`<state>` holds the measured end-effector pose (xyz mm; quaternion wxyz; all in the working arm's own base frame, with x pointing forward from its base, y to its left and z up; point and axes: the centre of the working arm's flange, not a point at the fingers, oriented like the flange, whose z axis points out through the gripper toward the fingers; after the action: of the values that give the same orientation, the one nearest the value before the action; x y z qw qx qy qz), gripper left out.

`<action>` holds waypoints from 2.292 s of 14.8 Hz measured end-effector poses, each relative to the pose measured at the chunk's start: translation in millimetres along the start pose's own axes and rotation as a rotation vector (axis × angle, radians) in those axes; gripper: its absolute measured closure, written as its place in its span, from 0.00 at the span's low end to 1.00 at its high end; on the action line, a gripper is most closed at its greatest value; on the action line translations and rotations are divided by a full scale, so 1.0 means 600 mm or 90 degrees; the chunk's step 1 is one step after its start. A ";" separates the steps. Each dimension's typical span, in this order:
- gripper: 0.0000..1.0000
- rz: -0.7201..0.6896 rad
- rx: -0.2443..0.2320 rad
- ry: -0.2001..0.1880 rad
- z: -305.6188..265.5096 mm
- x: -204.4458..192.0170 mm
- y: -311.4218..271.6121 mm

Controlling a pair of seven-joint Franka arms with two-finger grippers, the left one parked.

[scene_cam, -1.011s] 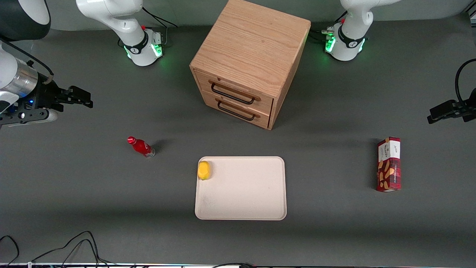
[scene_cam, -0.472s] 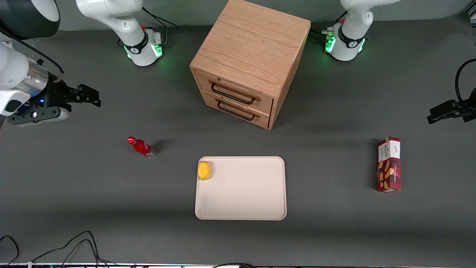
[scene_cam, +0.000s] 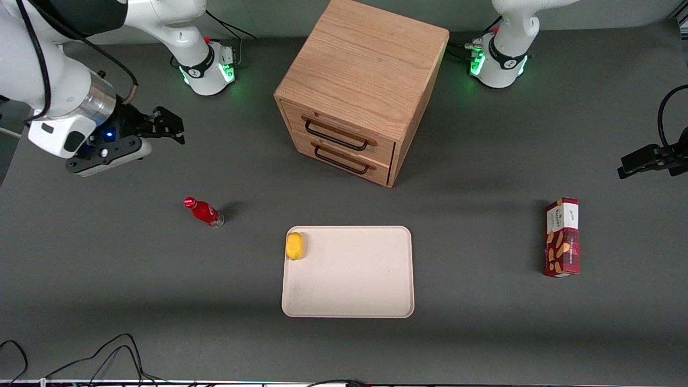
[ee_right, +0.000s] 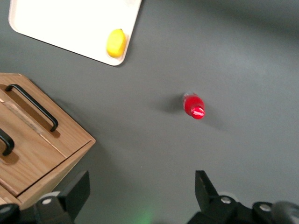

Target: Open upper drawer

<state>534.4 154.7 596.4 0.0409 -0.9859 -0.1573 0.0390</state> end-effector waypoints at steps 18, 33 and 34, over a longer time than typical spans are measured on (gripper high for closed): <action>0.00 -0.298 0.076 -0.024 0.146 0.116 -0.254; 0.00 -0.506 0.123 -0.062 0.246 0.110 -0.394; 0.00 -0.514 0.124 -0.061 0.250 0.109 -0.402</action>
<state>508.6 413.9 465.6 0.1385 -0.8335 -0.5287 0.0807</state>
